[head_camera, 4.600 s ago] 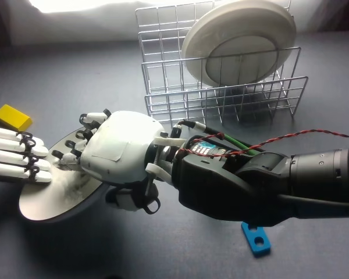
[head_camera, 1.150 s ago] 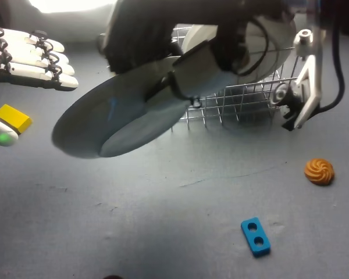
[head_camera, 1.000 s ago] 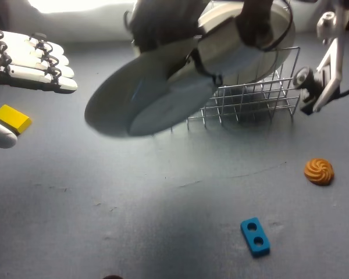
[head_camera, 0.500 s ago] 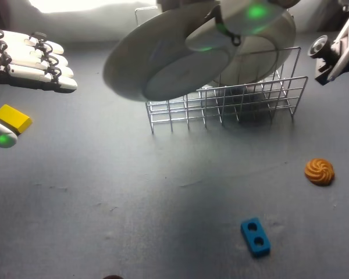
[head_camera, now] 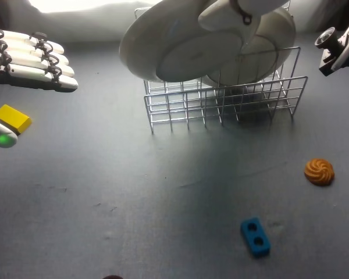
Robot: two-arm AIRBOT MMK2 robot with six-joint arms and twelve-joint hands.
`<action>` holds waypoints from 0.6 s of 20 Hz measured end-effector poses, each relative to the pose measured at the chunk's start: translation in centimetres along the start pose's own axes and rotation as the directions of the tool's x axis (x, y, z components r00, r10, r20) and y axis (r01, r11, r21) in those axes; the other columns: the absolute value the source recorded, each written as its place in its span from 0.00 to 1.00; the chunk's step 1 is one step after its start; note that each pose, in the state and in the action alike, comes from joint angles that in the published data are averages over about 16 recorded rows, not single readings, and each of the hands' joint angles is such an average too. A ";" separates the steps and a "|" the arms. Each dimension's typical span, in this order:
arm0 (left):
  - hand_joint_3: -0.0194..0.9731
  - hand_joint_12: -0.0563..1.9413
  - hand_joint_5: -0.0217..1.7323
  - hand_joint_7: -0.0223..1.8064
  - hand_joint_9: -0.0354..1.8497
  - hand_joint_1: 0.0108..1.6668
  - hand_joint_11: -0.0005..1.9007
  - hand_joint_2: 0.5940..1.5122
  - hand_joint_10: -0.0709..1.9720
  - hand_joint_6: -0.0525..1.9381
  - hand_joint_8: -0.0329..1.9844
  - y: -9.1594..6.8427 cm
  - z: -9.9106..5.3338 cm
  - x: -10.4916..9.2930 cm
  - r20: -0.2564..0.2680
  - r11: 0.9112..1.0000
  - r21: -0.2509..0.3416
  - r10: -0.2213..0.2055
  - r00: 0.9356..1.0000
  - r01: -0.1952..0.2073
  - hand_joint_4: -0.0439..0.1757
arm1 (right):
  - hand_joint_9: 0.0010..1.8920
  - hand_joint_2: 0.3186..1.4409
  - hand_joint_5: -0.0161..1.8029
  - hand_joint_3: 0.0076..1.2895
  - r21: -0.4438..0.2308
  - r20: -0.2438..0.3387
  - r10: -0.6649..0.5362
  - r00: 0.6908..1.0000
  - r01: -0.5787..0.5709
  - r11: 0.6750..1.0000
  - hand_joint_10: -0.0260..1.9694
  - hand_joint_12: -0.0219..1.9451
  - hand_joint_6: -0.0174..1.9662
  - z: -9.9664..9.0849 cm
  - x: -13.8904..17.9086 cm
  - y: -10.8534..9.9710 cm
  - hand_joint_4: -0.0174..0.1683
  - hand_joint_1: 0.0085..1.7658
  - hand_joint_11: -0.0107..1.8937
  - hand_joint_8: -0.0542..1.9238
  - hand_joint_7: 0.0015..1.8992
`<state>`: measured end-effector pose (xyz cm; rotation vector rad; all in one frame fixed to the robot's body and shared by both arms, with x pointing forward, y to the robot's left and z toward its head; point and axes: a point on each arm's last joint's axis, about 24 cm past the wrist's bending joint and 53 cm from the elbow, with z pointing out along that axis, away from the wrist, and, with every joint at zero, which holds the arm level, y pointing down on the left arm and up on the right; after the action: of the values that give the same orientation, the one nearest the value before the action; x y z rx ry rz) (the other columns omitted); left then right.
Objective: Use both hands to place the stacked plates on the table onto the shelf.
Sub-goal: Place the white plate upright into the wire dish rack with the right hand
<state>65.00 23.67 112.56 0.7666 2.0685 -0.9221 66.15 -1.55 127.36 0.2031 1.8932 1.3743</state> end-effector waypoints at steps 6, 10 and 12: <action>0.04 0.03 0.05 0.06 0.05 0.00 0.01 0.66 0.04 0.04 0.02 0.0 0.0 0.0 0.000 1.000 0.000 0.000 1.000 0.000 0.19 | 0.56 0.66 0.49 0.00 0.021 0.021 0.063 0.998 -0.063 0.998 0.56 0.73 0.43 0.4 -0.9 -1.3 0.05 0.70 0.46 0.59 0.53; 0.04 0.03 0.05 0.06 0.05 0.00 0.01 0.66 0.04 0.04 0.02 0.0 0.0 0.0 0.000 1.000 0.001 0.000 1.000 0.000 0.19 | 0.56 0.66 0.49 0.00 0.037 0.029 0.094 0.995 -0.095 0.995 0.55 0.73 0.43 0.8 -1.2 -2.3 0.05 0.70 0.46 0.58 0.53; 0.04 0.03 0.06 0.07 0.06 0.00 0.01 0.66 0.04 0.04 0.02 0.0 0.0 0.0 0.000 1.000 0.001 0.000 1.000 0.000 0.19 | 0.56 0.66 0.49 0.00 0.046 0.031 0.103 0.994 -0.104 0.994 0.55 0.73 0.43 1.0 -1.2 -2.8 0.05 0.70 0.46 0.58 0.53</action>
<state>64.98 23.60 112.55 0.7672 2.0682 -0.9230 68.49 -2.61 125.43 0.3468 1.9158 1.3883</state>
